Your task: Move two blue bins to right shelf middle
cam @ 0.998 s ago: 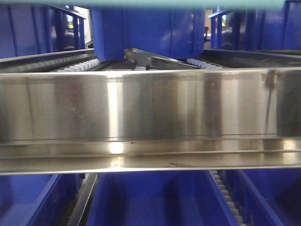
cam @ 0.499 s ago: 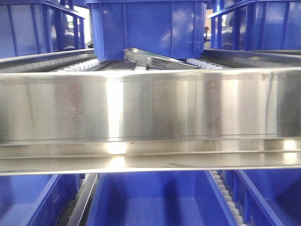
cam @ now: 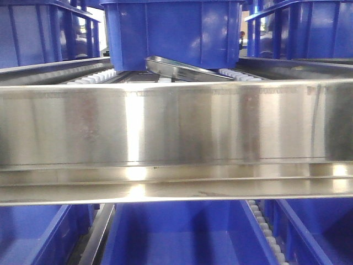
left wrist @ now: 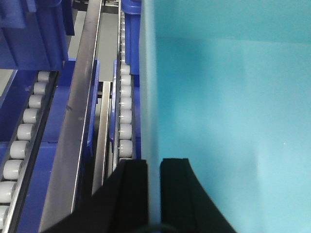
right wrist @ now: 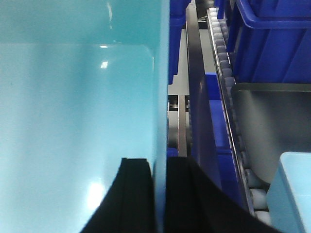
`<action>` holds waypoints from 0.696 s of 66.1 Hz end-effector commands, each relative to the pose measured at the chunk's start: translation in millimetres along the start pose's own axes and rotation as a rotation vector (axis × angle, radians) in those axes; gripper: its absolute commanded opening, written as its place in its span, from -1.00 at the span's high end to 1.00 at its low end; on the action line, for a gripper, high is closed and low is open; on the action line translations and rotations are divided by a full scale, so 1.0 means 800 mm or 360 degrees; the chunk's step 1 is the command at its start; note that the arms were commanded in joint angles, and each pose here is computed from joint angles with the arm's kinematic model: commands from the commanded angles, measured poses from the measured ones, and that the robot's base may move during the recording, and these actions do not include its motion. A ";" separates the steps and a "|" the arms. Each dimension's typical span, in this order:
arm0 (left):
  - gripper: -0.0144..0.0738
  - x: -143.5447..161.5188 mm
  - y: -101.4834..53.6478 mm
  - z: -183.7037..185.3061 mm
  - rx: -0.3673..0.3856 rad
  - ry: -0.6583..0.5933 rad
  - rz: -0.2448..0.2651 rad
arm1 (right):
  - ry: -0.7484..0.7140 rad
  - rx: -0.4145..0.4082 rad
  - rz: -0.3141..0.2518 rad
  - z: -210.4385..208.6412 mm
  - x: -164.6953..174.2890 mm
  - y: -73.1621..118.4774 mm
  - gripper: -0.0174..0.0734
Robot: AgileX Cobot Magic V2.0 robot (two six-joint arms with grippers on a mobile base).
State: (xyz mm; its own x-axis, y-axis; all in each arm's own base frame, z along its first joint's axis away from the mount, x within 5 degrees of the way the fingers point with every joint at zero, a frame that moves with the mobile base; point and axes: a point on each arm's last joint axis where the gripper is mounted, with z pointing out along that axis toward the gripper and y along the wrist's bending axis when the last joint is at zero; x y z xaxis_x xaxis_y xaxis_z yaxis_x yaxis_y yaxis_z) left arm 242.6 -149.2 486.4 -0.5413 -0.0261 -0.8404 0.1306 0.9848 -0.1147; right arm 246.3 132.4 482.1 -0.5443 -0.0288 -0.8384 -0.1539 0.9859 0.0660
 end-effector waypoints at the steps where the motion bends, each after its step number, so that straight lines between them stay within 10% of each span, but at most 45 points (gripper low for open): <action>1: 0.92 -0.009 -0.001 -0.014 0.0052 -0.0102 -0.0012 | -0.0117 0.0021 -0.0033 -0.009 -0.010 -0.004 0.96; 46: 0.92 -0.009 -0.001 -0.013 0.0051 -0.0099 -0.0011 | -0.0132 0.0013 -0.0033 -0.009 -0.011 -0.004 0.96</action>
State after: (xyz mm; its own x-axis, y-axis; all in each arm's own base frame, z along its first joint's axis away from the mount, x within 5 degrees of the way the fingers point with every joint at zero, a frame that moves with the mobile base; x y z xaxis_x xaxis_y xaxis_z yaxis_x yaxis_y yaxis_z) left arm 242.5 -149.1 486.8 -0.5406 -0.0288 -0.8408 0.1298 0.9846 -0.1171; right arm 246.5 132.4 482.5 -0.5399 -0.0292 -0.8412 -0.1548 0.9858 0.0651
